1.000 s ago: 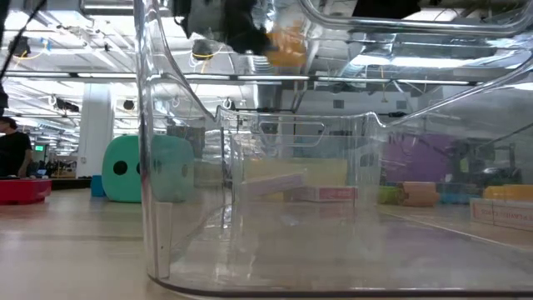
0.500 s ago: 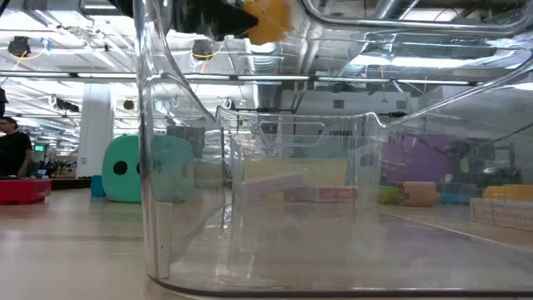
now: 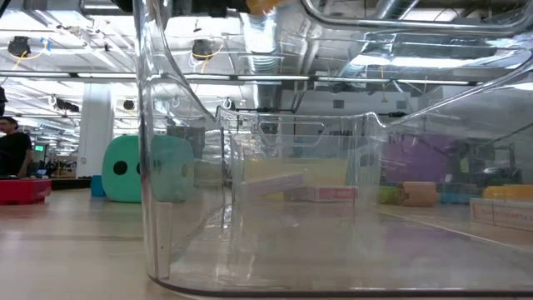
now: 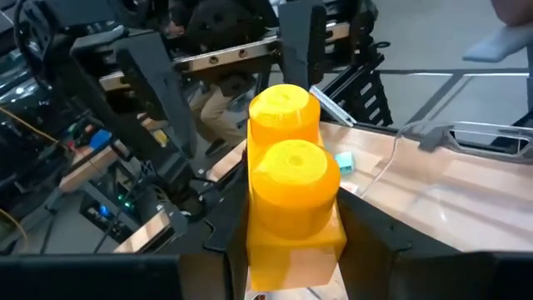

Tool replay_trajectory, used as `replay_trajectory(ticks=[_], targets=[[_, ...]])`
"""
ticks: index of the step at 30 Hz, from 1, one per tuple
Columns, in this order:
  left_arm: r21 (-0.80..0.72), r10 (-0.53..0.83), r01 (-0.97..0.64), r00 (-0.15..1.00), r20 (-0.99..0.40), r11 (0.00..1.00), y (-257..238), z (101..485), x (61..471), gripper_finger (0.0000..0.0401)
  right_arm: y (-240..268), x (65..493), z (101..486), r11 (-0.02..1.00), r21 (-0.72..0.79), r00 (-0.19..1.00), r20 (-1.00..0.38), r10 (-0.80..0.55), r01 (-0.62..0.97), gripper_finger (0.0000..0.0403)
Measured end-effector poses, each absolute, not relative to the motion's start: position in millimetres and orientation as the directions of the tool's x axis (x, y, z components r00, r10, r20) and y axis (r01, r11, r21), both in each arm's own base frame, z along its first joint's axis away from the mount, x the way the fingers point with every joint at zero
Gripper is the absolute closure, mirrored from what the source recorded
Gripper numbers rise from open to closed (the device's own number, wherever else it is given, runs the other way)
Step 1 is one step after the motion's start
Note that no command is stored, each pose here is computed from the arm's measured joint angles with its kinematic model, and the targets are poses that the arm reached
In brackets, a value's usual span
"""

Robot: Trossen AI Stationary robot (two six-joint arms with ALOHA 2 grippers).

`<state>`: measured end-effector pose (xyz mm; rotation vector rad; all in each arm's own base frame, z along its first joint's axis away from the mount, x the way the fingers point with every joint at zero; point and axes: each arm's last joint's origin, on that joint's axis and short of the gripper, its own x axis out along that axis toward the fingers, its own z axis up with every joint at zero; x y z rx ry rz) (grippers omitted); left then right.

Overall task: Pick & Place Toys
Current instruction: Put the yellow game piece into the yellow bin

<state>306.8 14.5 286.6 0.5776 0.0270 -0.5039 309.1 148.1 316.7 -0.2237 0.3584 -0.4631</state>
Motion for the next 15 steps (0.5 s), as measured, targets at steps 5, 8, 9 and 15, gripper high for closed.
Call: replay_trajectory(ticks=[5,8,9,15], targets=[[0.538,-0.473,0.464,0.871,-0.133,0.704,3.9,289.4,308.0,0.0276,146.7,310.1,317.1,0.874,-0.287,0.835,-0.286,-0.469,0.393,0.0132],[0.546,-0.476,0.458,0.871,-0.120,0.701,2.8,290.4,308.1,0.0276,147.8,310.0,317.7,0.883,-0.277,0.844,-0.290,-0.452,0.378,0.0132],[0.549,-0.475,0.455,0.872,-0.117,0.701,2.9,290.8,308.2,0.0276,147.8,310.0,318.0,0.883,-0.277,0.844,-0.288,-0.452,0.379,0.0132],[0.575,-0.468,0.408,0.883,-0.050,0.709,4.4,298.8,308.9,0.0276,149.4,309.8,316.8,0.882,-0.290,0.845,-0.289,-0.450,0.371,0.0132]])
